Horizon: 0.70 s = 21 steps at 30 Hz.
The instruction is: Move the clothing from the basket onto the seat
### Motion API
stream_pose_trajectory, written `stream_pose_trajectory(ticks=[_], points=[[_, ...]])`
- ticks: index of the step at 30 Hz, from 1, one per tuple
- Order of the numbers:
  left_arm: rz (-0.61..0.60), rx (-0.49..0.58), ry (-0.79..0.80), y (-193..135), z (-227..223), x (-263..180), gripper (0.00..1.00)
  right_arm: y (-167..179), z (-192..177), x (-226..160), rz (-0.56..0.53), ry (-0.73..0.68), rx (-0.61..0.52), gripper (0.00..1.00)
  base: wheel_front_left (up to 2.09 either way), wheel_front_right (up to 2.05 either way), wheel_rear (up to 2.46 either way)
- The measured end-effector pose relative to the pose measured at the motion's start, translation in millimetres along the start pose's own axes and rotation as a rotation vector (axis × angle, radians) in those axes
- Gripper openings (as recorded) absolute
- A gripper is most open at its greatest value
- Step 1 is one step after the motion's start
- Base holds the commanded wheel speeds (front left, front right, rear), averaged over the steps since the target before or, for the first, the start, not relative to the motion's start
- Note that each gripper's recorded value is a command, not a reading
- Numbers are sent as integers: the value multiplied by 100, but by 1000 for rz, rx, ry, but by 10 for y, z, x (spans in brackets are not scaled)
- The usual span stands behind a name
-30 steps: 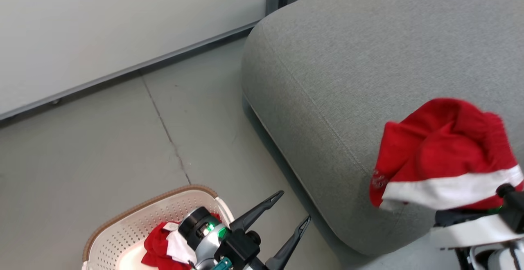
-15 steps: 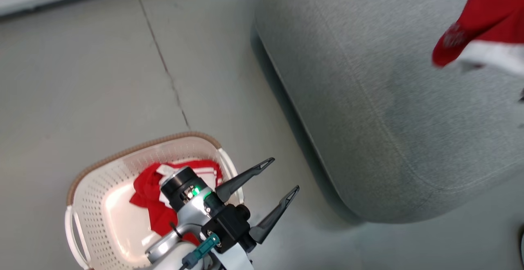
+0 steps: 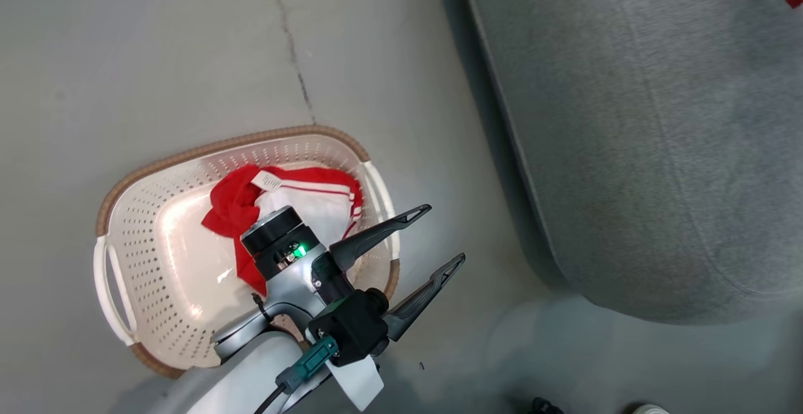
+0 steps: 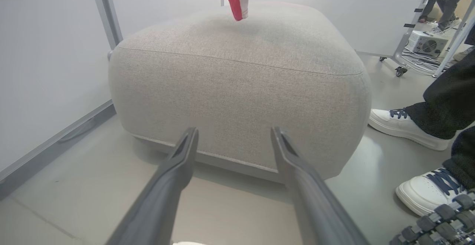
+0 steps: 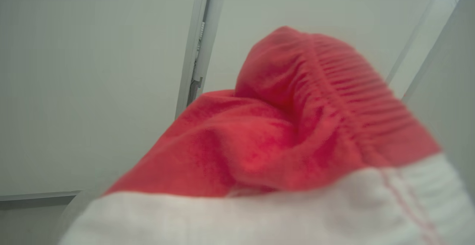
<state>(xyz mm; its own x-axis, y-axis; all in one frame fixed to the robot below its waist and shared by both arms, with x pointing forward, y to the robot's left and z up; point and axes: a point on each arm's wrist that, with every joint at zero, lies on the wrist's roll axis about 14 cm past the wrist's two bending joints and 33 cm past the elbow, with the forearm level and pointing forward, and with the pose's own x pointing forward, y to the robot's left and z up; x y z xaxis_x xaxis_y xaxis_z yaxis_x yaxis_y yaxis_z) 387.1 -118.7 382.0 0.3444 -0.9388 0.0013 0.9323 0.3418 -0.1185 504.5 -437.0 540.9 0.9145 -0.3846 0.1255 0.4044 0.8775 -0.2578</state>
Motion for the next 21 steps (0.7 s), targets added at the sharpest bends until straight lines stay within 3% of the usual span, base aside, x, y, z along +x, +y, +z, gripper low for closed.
stream_pose_trajectory(ticks=[4, 10, 21], points=[[9, -8, 19, 48, -105, -67, 100, 115, -376, 122, 31, 113, -21, 0, 0, 0, 0], [34, -22, 35, 140, -213, -134, 100, 95, -832, 206, -37, 242, 73, 0, 0, 0, 0], [80, -37, 69, 284, -400, -248, 100, 415, -1690, -40, 30, 517, -10, 0, 0, 0, 0]])
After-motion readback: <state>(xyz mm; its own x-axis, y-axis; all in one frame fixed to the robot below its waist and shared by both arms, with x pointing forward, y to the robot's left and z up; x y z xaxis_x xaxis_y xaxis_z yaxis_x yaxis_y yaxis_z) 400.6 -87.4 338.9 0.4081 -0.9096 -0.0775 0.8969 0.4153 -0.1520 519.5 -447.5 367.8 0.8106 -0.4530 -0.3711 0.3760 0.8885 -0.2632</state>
